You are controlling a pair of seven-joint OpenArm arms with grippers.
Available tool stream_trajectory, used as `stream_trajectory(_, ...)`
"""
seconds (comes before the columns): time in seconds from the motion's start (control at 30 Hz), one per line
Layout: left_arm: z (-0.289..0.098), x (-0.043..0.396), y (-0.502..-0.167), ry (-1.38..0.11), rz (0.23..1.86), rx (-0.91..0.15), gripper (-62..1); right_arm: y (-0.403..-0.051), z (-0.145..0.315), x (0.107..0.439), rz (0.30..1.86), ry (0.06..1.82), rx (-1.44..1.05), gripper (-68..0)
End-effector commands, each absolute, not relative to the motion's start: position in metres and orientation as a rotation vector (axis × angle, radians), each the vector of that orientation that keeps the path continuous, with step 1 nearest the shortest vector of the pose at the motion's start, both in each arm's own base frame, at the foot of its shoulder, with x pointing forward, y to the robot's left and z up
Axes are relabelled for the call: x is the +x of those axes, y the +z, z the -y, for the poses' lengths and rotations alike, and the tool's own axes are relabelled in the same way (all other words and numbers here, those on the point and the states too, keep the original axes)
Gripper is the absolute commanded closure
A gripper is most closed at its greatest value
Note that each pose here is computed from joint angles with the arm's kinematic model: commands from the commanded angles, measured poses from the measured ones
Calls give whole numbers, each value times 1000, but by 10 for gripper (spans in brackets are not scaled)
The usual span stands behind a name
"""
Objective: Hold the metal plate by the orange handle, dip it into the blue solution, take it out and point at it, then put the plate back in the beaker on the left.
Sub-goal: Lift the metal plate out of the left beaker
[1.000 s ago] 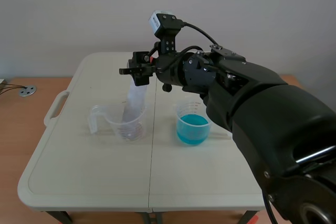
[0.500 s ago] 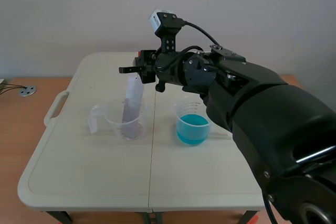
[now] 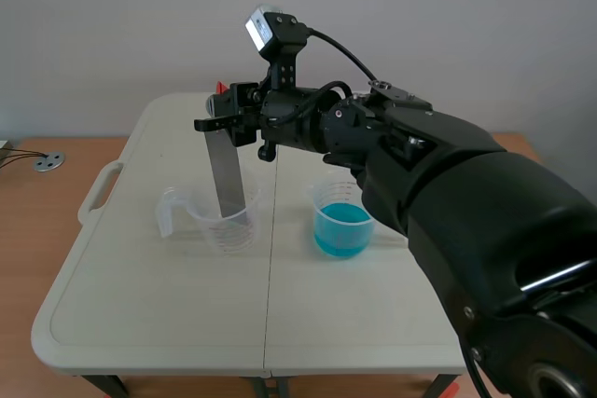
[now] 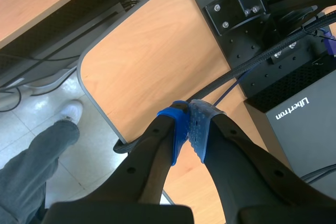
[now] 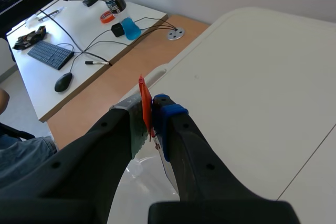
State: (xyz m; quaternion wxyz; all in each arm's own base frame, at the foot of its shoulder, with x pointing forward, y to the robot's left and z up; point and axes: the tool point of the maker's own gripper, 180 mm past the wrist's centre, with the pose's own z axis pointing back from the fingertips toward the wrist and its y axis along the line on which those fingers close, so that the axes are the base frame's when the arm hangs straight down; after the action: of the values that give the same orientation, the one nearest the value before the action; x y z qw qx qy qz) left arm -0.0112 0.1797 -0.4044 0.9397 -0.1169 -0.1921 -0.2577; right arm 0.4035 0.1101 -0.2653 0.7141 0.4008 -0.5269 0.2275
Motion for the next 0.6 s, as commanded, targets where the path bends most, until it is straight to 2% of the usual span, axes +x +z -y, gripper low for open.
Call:
stream_trajectory(0.0, -175, -12, -402, -521, 397, -253, -21, -242, -117, 406, 1226, 519, 934, -13)
stream_trajectory(0.2, -175, -12, -402, -521, 397, -253, -21, -236, -124, 392, 1225, 567, 1000, -13)
stream_trajectory(0.57, -175, -12, -402, -521, 398, -253, -21, -224, -129, 378, 1282, 676, 946, -15)
